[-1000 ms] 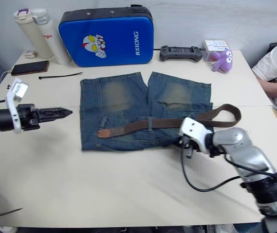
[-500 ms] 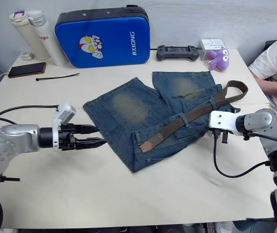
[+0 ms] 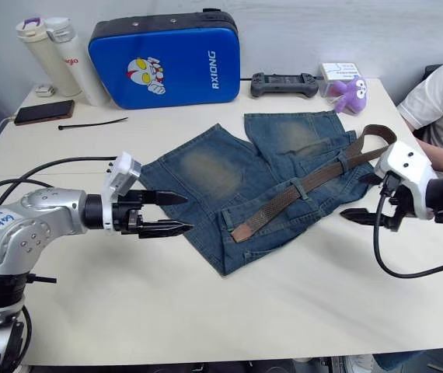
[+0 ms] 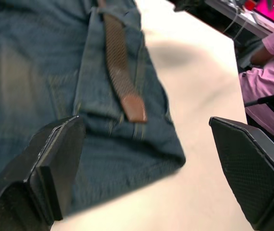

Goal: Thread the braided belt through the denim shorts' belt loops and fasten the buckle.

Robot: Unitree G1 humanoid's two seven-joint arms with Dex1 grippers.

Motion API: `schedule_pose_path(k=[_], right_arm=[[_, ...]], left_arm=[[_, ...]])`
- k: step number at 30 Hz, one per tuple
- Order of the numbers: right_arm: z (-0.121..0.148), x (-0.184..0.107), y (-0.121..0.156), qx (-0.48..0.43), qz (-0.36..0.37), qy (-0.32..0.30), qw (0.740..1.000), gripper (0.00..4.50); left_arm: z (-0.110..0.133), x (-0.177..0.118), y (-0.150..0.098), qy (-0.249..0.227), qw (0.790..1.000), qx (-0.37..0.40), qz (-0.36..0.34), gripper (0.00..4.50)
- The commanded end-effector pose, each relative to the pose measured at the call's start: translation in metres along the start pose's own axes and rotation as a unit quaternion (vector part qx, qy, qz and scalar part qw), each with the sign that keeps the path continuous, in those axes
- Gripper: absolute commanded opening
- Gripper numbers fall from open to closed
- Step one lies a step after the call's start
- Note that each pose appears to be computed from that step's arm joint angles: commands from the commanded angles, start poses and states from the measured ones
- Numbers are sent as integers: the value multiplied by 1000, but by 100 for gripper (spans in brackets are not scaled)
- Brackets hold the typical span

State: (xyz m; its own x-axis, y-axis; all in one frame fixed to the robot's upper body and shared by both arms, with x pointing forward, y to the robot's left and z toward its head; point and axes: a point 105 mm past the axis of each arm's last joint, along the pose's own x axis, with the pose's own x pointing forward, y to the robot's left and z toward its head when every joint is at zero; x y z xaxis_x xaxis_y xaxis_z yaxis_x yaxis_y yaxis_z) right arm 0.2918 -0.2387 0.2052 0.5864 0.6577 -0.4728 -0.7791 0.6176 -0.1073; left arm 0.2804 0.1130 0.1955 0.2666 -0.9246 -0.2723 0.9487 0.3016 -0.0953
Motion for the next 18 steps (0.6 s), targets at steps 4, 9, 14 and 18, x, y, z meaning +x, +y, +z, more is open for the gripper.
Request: schedule_pose_path(k=[4, 9, 14, 18], right_arm=[[0, 39, 40, 273, 52, -81, 957, 447], [-5, 72, 44, 378, 56, -118, 917, 447], [-9, 90, 50, 415, 64, -121, 899, 447], [-13, 87, 42, 431, 45, -121, 893, 447]], left_arm=[[4, 2, -11, 5, 999, 41, -3, 450], [-3, 2, -13, 16, 999, 41, 13, 450], [-4, 0, -8, 2, 998, 36, 49, 450], [-6, -7, -6, 4, 996, 42, 73, 450]])
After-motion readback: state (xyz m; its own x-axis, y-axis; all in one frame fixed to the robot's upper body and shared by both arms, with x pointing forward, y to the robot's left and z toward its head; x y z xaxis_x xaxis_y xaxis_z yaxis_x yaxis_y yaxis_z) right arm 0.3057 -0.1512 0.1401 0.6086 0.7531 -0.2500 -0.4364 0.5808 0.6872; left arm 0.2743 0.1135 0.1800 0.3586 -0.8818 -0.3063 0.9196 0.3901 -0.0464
